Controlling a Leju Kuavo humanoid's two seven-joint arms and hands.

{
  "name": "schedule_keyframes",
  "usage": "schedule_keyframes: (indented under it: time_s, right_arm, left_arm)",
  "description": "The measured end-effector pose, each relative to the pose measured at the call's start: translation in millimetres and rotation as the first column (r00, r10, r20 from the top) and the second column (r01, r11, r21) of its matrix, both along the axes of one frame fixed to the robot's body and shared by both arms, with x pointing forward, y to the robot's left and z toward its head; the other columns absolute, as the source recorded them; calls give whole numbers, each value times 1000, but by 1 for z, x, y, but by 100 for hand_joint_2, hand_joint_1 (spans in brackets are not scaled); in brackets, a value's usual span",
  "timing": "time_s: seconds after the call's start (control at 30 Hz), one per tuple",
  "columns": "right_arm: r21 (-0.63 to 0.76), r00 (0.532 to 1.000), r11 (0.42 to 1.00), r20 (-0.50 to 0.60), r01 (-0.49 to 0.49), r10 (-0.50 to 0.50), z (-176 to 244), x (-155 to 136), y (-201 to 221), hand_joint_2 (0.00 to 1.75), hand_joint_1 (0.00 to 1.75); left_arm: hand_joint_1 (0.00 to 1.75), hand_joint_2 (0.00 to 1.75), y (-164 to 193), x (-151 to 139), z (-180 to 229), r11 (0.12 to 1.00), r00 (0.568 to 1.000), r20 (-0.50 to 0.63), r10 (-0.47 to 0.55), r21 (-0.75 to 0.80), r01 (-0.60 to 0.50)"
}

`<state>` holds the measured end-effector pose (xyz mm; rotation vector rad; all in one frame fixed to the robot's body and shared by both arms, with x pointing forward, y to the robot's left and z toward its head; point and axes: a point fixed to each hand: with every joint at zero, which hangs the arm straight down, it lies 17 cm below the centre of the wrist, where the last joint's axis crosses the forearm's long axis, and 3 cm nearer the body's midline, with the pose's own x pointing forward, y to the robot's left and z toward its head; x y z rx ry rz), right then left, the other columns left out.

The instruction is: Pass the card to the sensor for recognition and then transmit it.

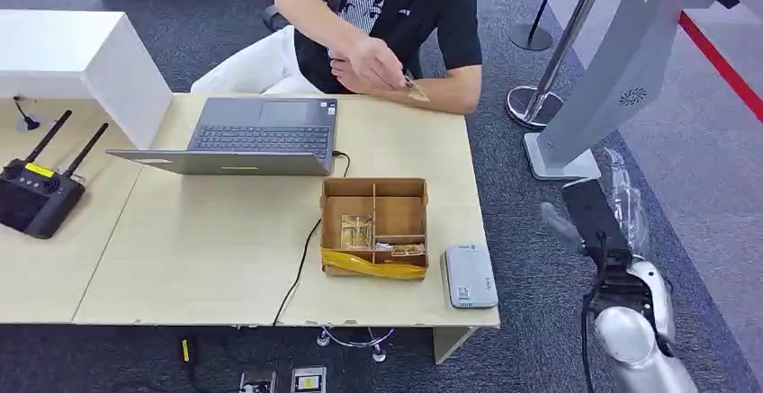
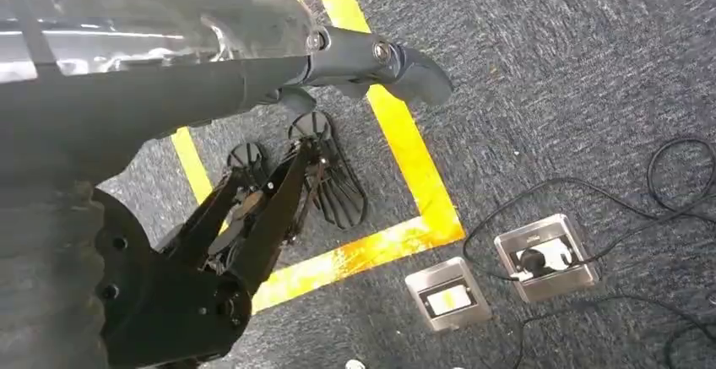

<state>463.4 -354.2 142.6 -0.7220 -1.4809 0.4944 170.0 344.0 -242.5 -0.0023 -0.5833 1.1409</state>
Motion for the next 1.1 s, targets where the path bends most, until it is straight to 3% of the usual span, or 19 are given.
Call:
schedule_keyframes:
  time_s: [0.17, 0.63, 0.9, 1.1]
  right_arm:
    - [-214, 991, 977, 132, -3, 32, 68, 10, 20, 175, 0]
    - [-543, 931, 830, 353, 129, 87, 170, 15, 77, 175, 0]
    - [-628, 919, 744, 391, 227, 50, 188, 14, 79, 175, 0]
    - [-657, 933, 730, 351, 190, 73, 183, 17, 88, 175, 0]
  left_arm:
    - [0, 175, 2, 2, 1, 1000, 1000, 7, 8, 1, -8]
    - [0, 175, 1, 9, 3, 999, 999, 23, -42, 8, 42]
    - [0, 175, -5, 19, 5, 992, 992, 30, -127, 17, 126]
    - [0, 175, -10, 23, 6, 987, 986, 28, -162, 15, 161]
